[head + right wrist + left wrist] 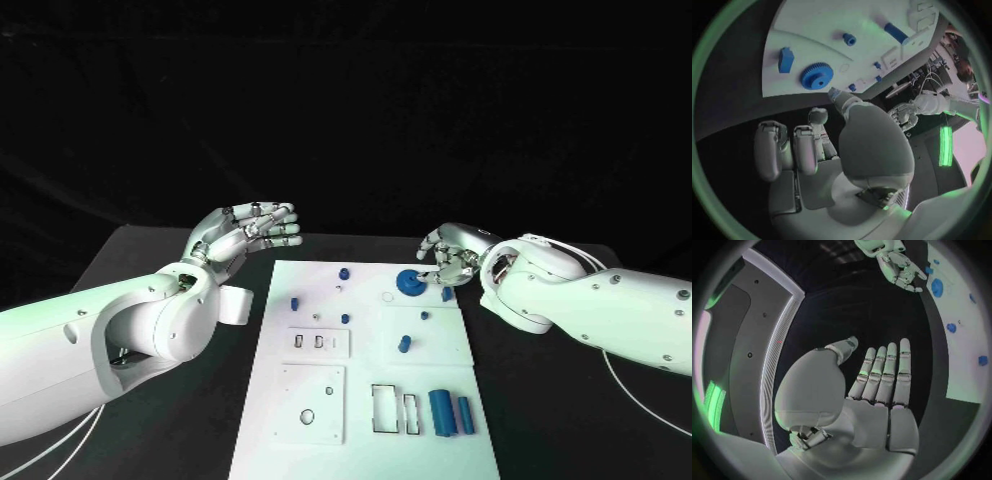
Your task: Assemble the parts on the task board
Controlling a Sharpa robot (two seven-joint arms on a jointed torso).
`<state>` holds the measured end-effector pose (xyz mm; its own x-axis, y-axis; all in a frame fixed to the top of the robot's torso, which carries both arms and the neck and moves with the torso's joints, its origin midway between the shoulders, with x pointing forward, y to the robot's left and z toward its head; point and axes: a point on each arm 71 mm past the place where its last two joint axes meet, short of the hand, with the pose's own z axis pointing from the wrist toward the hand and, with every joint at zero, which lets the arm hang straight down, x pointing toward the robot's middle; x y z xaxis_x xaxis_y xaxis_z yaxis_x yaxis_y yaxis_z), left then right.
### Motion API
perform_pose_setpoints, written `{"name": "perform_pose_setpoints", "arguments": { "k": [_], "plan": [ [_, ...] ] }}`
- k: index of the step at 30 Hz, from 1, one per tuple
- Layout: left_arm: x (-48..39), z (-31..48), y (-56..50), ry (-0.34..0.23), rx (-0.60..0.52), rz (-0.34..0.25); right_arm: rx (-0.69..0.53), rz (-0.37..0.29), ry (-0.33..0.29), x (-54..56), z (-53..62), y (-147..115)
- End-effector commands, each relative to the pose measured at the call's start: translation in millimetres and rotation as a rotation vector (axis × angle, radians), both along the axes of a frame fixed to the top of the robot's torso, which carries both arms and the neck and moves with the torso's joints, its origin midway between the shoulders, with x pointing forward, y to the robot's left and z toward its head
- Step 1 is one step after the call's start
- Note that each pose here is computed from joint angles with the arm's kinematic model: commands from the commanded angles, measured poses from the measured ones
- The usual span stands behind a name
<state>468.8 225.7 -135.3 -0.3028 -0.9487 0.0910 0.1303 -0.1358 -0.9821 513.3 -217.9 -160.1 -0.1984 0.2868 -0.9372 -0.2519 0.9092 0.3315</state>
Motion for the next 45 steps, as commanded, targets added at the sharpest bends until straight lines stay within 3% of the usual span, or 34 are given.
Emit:
{"name": "perform_pose_setpoints", "arguments": {
  "k": [1,12,45],
  "plan": [
    [-0.5,1.3,-2.4,-0.006,-0.013,-0.022,0.012,-0.009,0.077,1.4,-7.9,0],
    [-1.1,1.4,-1.9,-0.005,-0.013,-0.022,0.006,0.0,0.102,5.2,-20.5,7],
    [-1.9,1.4,-1.7,-0.001,-0.013,-0.026,-0.073,0.019,0.088,8.8,-32.4,14]
  ]
}}
